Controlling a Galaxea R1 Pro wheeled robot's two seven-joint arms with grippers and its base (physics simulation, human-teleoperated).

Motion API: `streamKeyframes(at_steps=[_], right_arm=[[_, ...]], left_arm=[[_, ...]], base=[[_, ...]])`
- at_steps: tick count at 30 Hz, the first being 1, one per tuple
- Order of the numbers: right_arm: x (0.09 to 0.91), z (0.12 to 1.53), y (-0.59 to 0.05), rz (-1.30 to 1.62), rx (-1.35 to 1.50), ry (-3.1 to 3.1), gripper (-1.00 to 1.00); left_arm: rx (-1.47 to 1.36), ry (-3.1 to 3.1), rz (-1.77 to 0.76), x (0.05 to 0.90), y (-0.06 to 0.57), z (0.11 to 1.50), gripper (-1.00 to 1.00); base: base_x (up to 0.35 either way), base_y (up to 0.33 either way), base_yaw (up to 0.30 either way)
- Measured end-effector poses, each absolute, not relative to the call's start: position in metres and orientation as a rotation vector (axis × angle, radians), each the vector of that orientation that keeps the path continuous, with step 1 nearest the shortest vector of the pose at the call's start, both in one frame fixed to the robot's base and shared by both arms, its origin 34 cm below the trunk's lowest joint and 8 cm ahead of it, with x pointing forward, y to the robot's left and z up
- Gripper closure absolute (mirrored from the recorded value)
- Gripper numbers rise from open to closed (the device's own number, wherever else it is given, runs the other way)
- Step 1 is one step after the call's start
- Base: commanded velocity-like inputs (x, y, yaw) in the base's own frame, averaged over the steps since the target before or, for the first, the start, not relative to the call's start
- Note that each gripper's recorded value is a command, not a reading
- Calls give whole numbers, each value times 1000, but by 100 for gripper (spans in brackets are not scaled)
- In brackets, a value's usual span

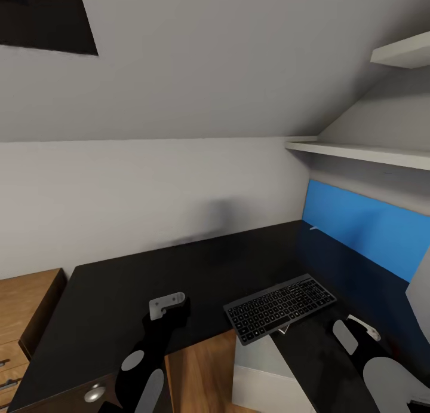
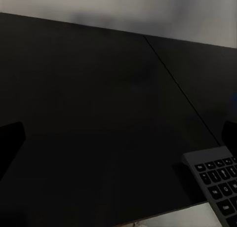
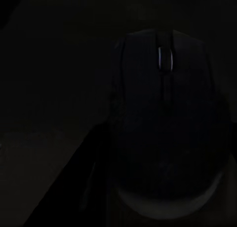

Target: In the bedroom, organize the workspace by keeping the computer under the desk, ensuring the monitor is on the desk, placing the keyboard on the desk next to the monitor, placing the mouse on the desk next to the keyboard, moving the folder from the swivel chair onto the desk next to the mouse, stacking the notebook on top of the folder with the pen on top of the notebook, and positioning the swivel chair next to the desk.

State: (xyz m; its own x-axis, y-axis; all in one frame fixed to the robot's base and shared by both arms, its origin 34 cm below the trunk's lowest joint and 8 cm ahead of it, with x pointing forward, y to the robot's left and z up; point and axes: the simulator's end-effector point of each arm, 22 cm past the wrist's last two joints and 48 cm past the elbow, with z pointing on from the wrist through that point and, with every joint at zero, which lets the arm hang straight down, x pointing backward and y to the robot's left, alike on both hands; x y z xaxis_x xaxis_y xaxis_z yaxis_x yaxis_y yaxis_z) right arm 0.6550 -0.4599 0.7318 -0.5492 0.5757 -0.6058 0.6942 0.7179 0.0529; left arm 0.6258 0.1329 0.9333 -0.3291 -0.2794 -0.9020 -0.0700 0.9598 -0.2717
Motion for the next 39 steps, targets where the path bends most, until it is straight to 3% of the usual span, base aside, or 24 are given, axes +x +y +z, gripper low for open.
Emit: streamKeyframes(at_steps=[24, 39], right_arm=[[675, 794, -464, -227, 955, 2246, 100], [699, 887, -398, -101, 766, 2384, 100]], left_arm=[[-253, 1903, -213, 624, 134, 967, -100], [-253, 1904, -210, 622, 135, 986, -100]], base=[[0, 0, 0], [0, 0, 39]])
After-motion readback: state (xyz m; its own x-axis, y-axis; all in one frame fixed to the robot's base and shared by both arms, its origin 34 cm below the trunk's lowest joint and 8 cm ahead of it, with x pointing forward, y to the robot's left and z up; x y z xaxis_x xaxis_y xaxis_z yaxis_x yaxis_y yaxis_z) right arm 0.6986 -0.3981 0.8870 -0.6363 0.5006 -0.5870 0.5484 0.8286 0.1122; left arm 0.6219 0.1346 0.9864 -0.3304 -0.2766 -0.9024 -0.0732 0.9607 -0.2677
